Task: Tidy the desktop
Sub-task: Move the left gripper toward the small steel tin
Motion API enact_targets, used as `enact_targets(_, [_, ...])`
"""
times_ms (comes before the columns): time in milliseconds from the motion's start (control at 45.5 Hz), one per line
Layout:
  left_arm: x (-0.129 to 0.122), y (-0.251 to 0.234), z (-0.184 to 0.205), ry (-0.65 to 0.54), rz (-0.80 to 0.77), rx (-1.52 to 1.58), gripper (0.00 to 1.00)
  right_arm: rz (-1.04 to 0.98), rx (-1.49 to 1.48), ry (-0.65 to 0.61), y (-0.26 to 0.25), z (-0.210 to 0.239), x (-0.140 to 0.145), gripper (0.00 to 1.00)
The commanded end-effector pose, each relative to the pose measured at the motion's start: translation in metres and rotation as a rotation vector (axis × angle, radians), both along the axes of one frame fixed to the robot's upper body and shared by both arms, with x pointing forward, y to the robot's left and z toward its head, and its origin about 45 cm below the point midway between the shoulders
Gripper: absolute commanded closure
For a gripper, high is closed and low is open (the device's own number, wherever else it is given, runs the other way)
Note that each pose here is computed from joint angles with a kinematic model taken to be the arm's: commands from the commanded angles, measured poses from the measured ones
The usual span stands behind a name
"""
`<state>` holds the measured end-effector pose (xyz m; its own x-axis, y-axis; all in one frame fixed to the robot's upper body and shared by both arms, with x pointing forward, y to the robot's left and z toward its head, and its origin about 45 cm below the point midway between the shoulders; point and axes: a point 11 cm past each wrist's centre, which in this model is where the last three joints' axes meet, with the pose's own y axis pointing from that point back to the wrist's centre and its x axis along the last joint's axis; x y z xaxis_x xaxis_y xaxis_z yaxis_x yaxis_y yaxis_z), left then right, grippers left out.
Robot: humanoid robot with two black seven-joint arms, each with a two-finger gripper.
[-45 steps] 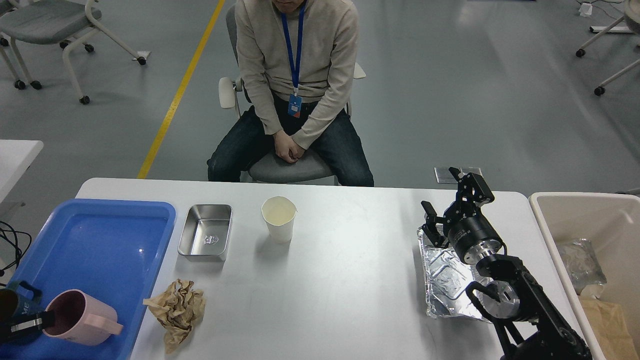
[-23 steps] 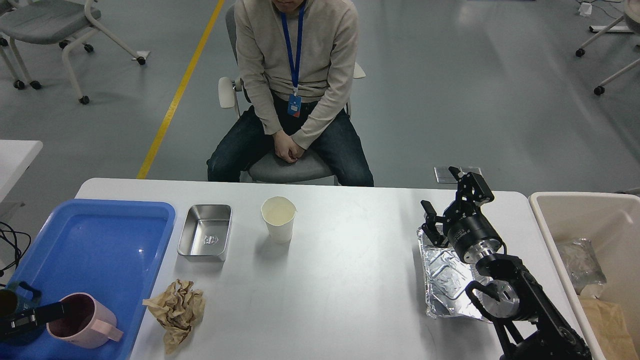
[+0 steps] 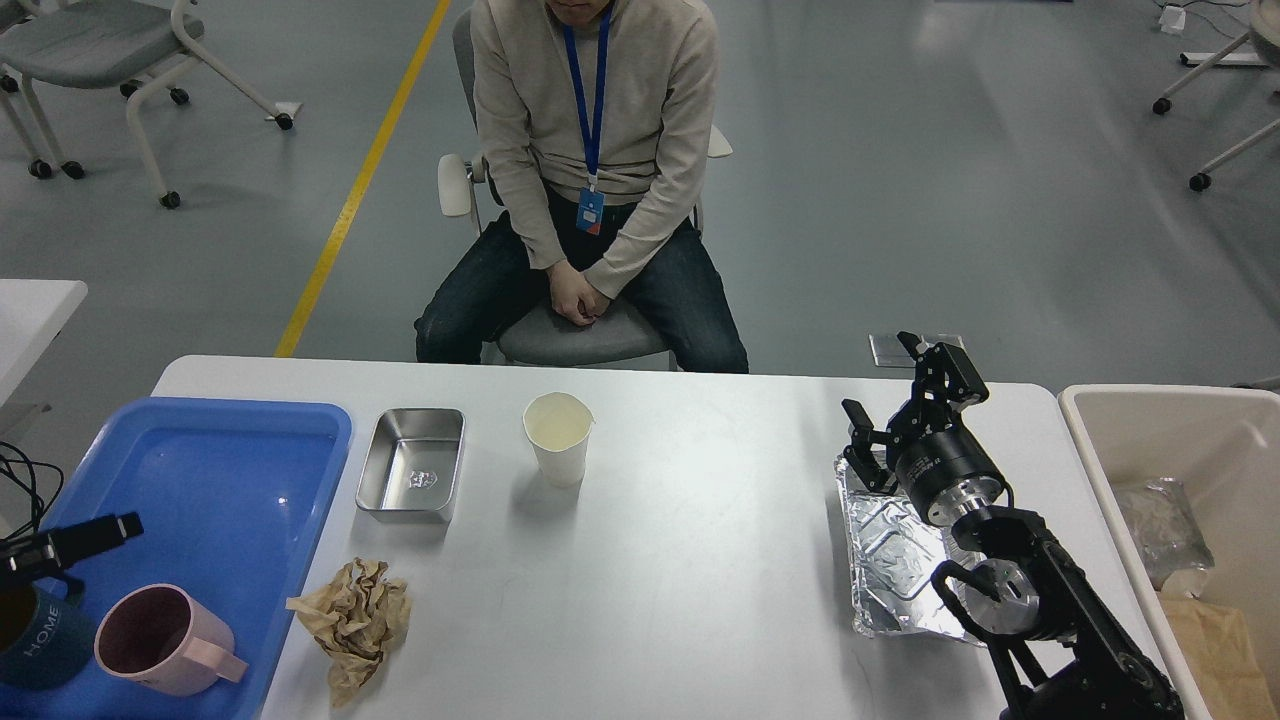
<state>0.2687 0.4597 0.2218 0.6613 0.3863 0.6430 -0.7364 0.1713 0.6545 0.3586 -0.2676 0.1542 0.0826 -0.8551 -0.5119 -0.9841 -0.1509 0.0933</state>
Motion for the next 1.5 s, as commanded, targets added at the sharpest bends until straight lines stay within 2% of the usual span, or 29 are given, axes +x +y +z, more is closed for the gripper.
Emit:
enact_targets(0, [0.024,-0.03,0.022,-0.076,-0.069,-0.046,0.17,0.0,0.001,0.002,0.0,-0.001,-0.001,0.0])
enact_targets(198, [0.049,-0.067,0.047,-0.171,-0.155,-0.096,0.17,-0.003,-0.012,0.002,-0.005,0.0,-0.002,0.0])
enact_targets(418, [0.043,-0.089,0.05,-0.21,-0.185,-0.137,0.17,-0.004,-0.018,0.003,-0.007,0.0,-0.002,0.0])
enact_targets(770, [0.036,-0.071,0.057,-0.216,-0.144,-0.115,0.17,-0.005,-0.021,0.004,-0.008,-0.001,-0.003,0.0])
enact_targets(990, [0.036,-0.074,0.052,-0.189,-0.133,-0.131,0.17,-0.003,-0.018,0.005,-0.007,-0.001,-0.003,0.0])
enact_targets(1122, [0.033,-0.09,0.032,-0.058,-0.136,-0.208,0.17,-0.004,-0.018,0.004,-0.007,-0.001,-0.003,0.0])
enact_targets(1298, [0.051,-0.075,0.018,-0.043,-0.088,-0.171,0.17,-0.003,-0.018,0.006,-0.007,-0.002,-0.003,0.0])
enact_targets(1474, [0.063,-0.079,-0.013,-0.007,-0.078,-0.163,0.17,-0.004,-0.018,0.008,-0.007,-0.002,-0.004,0.0])
